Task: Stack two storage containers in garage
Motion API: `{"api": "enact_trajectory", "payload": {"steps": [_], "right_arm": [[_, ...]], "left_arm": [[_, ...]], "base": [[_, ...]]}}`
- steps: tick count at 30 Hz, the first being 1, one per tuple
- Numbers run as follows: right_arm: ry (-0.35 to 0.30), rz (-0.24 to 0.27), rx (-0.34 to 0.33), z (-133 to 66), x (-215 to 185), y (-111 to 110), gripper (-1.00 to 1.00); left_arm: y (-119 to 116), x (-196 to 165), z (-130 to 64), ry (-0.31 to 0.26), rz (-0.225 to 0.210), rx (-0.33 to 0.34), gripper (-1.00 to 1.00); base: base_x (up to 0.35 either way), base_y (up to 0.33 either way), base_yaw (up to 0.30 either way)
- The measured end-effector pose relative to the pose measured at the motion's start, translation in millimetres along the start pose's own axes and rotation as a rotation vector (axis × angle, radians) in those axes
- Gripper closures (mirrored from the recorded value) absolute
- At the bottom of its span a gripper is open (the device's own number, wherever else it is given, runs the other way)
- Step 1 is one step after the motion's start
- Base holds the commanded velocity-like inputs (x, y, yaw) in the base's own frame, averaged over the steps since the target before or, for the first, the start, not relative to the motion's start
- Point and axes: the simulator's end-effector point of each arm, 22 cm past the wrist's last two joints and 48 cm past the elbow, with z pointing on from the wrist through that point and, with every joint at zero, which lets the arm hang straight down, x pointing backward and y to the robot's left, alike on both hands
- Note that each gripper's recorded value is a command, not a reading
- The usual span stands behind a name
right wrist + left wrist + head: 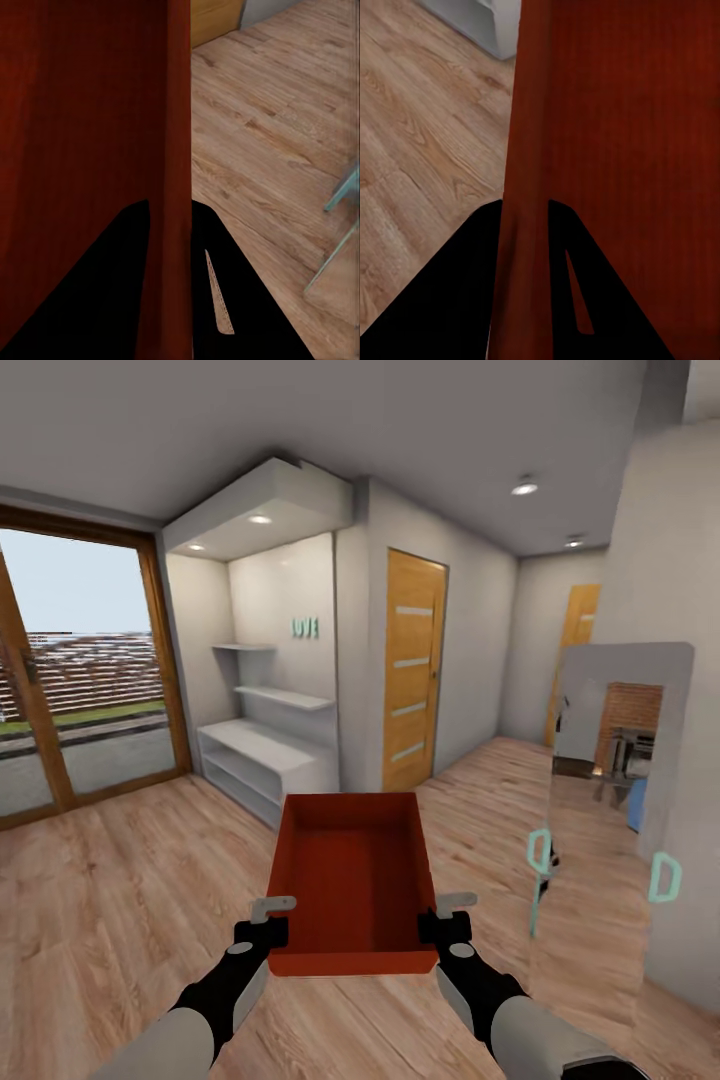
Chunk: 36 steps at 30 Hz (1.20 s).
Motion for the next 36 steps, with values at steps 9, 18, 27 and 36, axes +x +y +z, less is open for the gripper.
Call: {"api": "enact_trajectory", "payload": {"steps": [9,18,27,36], "right_arm": [[0.000,0.000,0.000,-0.1,0.1,0.1,1.00],[-0.001,0.001,0.000,0.0,-0.3,0.2,1.00],[-0.001,0.001,0.000,0.0,-0.3,0.0,1.00],[-0.001,0.001,-0.001,0.1,-0.3,0.0,1.00]], "left_arm": [[0.1,0.0,0.0,0.000,0.000,0.000,1.00],[0.2,-0.4,0.0,-0.001,0.000,0.000,1.00],[0.0,-0.6,0.0,-0.001,0.001,0.000,1.00],[0.0,-0.6,0.0,-0.002,0.001,0.000,1.00]], "base": [[0.324,0.134,-0.281],[0.324,0.141,-0.281],[0.324,0.142,-0.226],[0.324,0.140,-0.012]]}}
